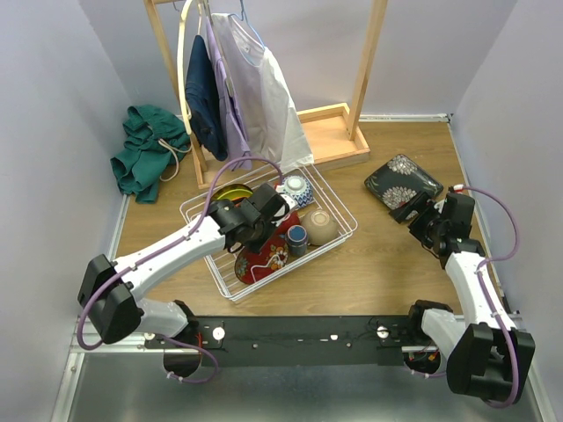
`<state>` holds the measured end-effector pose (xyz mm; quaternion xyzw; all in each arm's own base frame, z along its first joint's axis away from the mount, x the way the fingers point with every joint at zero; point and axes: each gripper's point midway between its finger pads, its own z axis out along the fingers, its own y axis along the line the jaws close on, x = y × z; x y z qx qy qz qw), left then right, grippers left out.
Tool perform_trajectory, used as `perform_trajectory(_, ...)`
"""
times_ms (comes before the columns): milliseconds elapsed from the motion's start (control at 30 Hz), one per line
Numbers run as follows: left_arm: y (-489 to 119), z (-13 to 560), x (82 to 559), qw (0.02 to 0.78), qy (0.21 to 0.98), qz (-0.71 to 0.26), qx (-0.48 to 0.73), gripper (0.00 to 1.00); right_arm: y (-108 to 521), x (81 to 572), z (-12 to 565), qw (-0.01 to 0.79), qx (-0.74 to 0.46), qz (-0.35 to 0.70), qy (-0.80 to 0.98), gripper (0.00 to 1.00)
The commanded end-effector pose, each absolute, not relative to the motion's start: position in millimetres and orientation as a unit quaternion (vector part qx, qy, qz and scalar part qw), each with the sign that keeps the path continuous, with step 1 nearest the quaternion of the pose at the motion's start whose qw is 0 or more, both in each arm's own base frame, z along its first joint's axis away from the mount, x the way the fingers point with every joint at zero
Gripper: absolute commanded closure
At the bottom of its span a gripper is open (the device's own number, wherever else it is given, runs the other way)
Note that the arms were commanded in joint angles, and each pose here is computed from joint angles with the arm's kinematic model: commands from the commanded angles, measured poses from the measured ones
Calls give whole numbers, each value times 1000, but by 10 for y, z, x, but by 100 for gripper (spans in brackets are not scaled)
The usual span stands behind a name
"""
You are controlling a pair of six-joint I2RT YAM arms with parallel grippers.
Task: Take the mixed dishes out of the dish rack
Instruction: Pick up the plate from the dish rack.
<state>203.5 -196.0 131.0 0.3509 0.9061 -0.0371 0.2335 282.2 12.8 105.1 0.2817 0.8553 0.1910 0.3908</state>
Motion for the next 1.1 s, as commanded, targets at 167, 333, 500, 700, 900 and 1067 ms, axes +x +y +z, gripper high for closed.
perform_trajectory(167,-1870,1574,2002,254,901,-36,351,92,232,2867,1076,392,259,212,857,0)
perform_trajectory(333,-1821,1778,2003,265,897,-30,353,99,252,2869,1087,392,258,218,856,0)
perform_trajectory(500,-1790,1970,1988,276,894,-30,353,100,261,2856,1075,392,259,220,855,0)
perform_trajectory(700,-1733,2134,1973,287,889,-22,355,100,268,2839,1050,389,261,221,855,0)
perform_trajectory(900,-1648,2414,1987,310,882,-12,356,100,276,2858,1089,393,256,225,854,0)
perform_trajectory(1067,-1541,2563,1997,322,879,6,352,100,289,2894,1177,403,243,229,852,0)
